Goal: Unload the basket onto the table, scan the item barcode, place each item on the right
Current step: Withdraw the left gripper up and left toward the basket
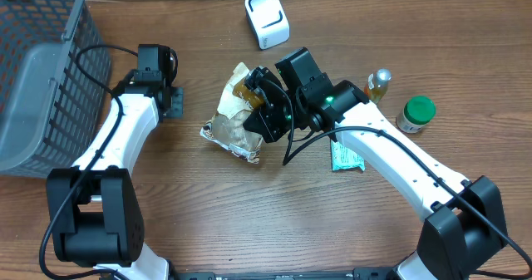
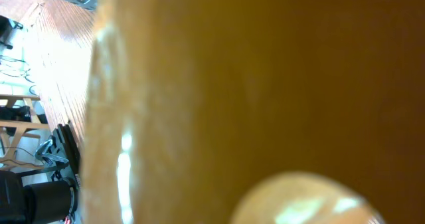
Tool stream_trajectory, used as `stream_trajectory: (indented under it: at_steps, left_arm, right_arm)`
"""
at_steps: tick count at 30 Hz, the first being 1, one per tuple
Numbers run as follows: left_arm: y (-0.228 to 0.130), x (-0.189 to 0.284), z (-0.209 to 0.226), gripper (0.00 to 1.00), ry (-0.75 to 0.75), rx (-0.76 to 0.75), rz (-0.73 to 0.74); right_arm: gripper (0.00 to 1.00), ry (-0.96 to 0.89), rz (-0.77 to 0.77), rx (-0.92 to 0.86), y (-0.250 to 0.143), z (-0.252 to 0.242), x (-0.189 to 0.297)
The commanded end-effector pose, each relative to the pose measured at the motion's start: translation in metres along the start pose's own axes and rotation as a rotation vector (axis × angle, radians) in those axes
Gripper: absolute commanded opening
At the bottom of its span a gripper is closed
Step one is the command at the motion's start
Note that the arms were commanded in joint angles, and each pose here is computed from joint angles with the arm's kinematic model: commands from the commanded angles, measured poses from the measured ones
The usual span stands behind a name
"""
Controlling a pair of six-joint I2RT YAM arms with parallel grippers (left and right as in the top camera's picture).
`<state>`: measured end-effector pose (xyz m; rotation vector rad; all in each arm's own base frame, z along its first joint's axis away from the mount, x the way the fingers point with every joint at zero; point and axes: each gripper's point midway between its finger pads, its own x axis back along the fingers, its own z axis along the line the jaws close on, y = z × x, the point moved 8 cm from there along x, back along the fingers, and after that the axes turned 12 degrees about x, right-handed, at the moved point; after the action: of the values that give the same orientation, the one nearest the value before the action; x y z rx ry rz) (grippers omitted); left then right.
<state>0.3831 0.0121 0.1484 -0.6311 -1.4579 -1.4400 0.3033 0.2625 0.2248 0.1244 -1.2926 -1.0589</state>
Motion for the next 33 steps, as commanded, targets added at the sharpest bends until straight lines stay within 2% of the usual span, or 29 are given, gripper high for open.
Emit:
stream_trajectory:
  at_steps: [1, 4, 13, 21, 25, 33]
  left_arm:
    - [0.038, 0.036, 0.015, 0.14, 0.139, 0.038, -0.171]
    - [0.071, 0.06, 0.019, 0.12, 0.161, 0.01, -0.29]
    - [0.121, 0.11, 0.031, 0.13, 0.214, 0.034, -0.49]
    - [0.135, 0.114, 0.055, 0.15, 0.254, 0.055, -0.542]
    - [0.137, 0.107, 0.068, 0.15, 0.186, 0.062, -0.533]
    - [0.144, 0.105, 0.089, 0.14, 0.153, 0.1, -0.566]
  right_arm:
    - [0.04, -0.001, -0.019, 0.018, 0.005, 0.001, 0.004]
    - [0.04, -0.001, -0.019, 0.017, 0.005, 0.001, 0.004]
    - [0.04, -0.001, -0.018, 0.017, 0.005, 0.001, 0.004]
    - [0.04, 0.0, -0.009, 0.011, 0.003, 0.001, 0.004]
    - [0.04, -0.002, -0.003, 0.008, 0.002, 0.001, 0.004]
    - [0.04, -0.002, -0.002, 0.007, 0.002, 0.001, 0.004]
